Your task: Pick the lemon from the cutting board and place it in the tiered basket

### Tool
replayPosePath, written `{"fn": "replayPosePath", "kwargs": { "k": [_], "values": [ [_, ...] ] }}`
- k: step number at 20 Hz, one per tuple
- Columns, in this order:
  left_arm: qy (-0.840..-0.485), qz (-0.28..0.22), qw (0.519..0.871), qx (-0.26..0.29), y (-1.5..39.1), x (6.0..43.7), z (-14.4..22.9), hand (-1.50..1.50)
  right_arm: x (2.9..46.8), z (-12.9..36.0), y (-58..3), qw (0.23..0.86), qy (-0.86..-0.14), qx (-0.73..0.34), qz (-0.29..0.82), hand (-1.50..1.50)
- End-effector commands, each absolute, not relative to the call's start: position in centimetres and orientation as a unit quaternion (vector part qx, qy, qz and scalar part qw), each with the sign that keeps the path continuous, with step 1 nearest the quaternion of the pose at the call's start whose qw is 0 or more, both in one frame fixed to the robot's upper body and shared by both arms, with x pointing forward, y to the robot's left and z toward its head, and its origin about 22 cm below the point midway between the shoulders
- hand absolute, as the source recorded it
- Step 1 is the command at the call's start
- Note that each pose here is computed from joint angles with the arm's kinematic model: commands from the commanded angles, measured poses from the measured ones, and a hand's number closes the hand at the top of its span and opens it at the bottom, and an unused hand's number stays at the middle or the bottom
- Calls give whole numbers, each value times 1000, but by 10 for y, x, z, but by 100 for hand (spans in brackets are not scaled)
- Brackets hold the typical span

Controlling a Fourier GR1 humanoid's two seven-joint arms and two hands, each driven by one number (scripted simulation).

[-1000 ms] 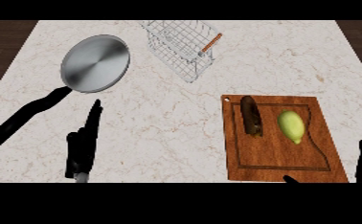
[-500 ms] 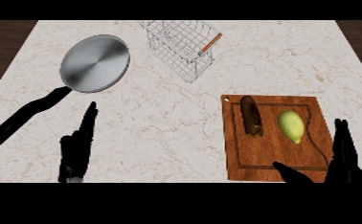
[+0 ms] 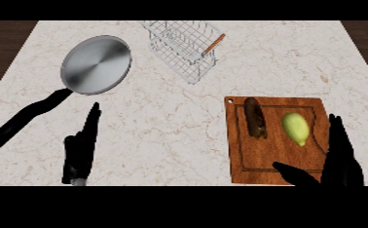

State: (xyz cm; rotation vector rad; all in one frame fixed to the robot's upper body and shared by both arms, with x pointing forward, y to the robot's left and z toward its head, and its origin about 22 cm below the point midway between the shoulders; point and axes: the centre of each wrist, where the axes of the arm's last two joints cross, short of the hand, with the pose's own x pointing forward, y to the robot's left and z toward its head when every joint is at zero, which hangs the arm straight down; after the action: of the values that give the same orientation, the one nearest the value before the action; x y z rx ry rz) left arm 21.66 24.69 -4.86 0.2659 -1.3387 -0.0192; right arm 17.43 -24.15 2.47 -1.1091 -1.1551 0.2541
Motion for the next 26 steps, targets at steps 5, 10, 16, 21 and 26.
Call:
{"fn": "replayPosePath", "kwargs": {
  "k": [5,10,16,21,26],
  "values": [
    [-602,-5,792,107,247,199,-52,0,192,19,-250,706,-498,-488,126,-150],
    [-602,-4,790,115,239,206,-61,0,214,11,-275,723,-495,-466,121,-150],
    [-604,-6,788,120,246,210,-51,0,210,-2,-286,732,-491,-455,127,-150],
    [-601,-8,791,118,248,198,-48,0,218,-8,-253,732,-497,-449,127,-150],
    [-609,-7,785,112,254,206,-67,0,220,-29,-260,717,-503,-459,150,150]
  ]
}}
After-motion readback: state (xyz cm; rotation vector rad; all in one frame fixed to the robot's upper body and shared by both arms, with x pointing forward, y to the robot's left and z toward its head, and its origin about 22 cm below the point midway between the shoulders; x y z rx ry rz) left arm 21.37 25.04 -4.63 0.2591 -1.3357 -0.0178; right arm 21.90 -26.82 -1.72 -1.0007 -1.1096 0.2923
